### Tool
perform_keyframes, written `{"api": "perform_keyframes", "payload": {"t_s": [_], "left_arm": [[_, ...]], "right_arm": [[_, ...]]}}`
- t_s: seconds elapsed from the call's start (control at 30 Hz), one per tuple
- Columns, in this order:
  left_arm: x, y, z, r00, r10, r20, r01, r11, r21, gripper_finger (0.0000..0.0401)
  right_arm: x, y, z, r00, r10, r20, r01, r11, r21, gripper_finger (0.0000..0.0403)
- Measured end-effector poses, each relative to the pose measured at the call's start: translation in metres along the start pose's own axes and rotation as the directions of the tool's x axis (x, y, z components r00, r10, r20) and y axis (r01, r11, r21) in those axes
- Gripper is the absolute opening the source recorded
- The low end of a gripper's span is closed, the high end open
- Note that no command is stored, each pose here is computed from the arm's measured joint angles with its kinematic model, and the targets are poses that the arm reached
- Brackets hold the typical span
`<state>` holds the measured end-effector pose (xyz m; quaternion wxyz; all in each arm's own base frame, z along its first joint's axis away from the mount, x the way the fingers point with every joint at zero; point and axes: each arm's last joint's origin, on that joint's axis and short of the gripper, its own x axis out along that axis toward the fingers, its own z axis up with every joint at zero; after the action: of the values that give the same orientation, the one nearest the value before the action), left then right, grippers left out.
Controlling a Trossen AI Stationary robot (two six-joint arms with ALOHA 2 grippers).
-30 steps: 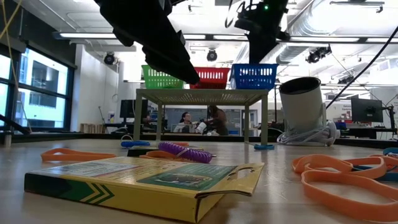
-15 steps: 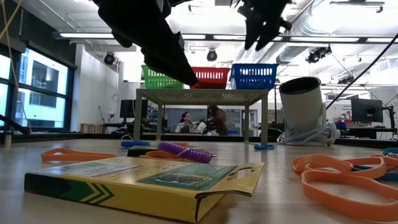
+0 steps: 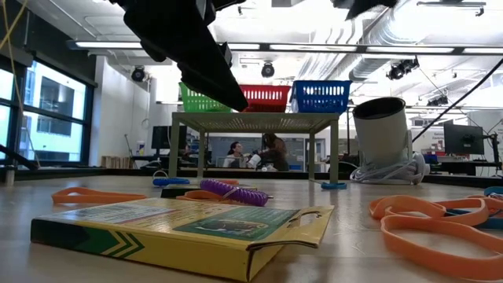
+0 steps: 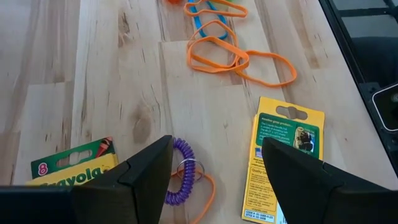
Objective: Pick & Place Office Desk Supplies
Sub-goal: Put the top blue rubber band into the green bin on the shelf
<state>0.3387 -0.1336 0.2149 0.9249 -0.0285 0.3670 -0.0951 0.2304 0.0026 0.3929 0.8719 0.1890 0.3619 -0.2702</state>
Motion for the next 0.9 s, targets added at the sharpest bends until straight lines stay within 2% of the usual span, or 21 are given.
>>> {"api": "perform_keyframes", "payload": {"t_s": [0.1, 0.3, 0.53, 0.63, 0.77, 0.9], "left_arm": [[0.0, 0.0, 0.0, 1.0, 0.0, 0.0, 0.0, 1.0, -0.007, 0.0242], [0.0, 0.0, 0.0, 1.0, -0.001, 0.001, 0.001, 1.0, -0.015, 0.0242], [0.0, 0.0, 0.0, 1.0, -0.001, 0.001, 0.001, 1.0, -0.016, 0.0242], [0.0, 0.0, 0.001, 1.0, -0.001, 0.011, 0.002, 1.0, -0.018, 0.0242], [0.0, 0.002, 0.004, 0.999, -0.003, 0.032, 0.004, 1.0, -0.023, 0.0242], [0.0, 0.002, 0.004, 0.999, -0.004, 0.039, 0.004, 1.0, -0.01, 0.0242]], "right_arm": [[-0.001, 0.005, -0.02, 0.994, -0.023, -0.107, 0.02, 0.999, -0.031, 0.0213], [0.022, 0.024, -0.073, 0.972, -0.045, -0.229, -0.011, 0.971, -0.239, 0.0212], [0.071, 0.034, -0.137, 0.967, -0.022, -0.252, -0.085, 0.91, -0.406, 0.0212], [0.093, 0.036, -0.149, 0.976, 0.021, -0.216, -0.117, 0.887, -0.446, 0.0211], [0.123, 0.041, -0.15, 0.987, 0.092, -0.135, -0.149, 0.843, -0.517, 0.0211], [0.148, 0.042, -0.147, 0.991, 0.097, -0.094, -0.133, 0.824, -0.55, 0.0211]]}}
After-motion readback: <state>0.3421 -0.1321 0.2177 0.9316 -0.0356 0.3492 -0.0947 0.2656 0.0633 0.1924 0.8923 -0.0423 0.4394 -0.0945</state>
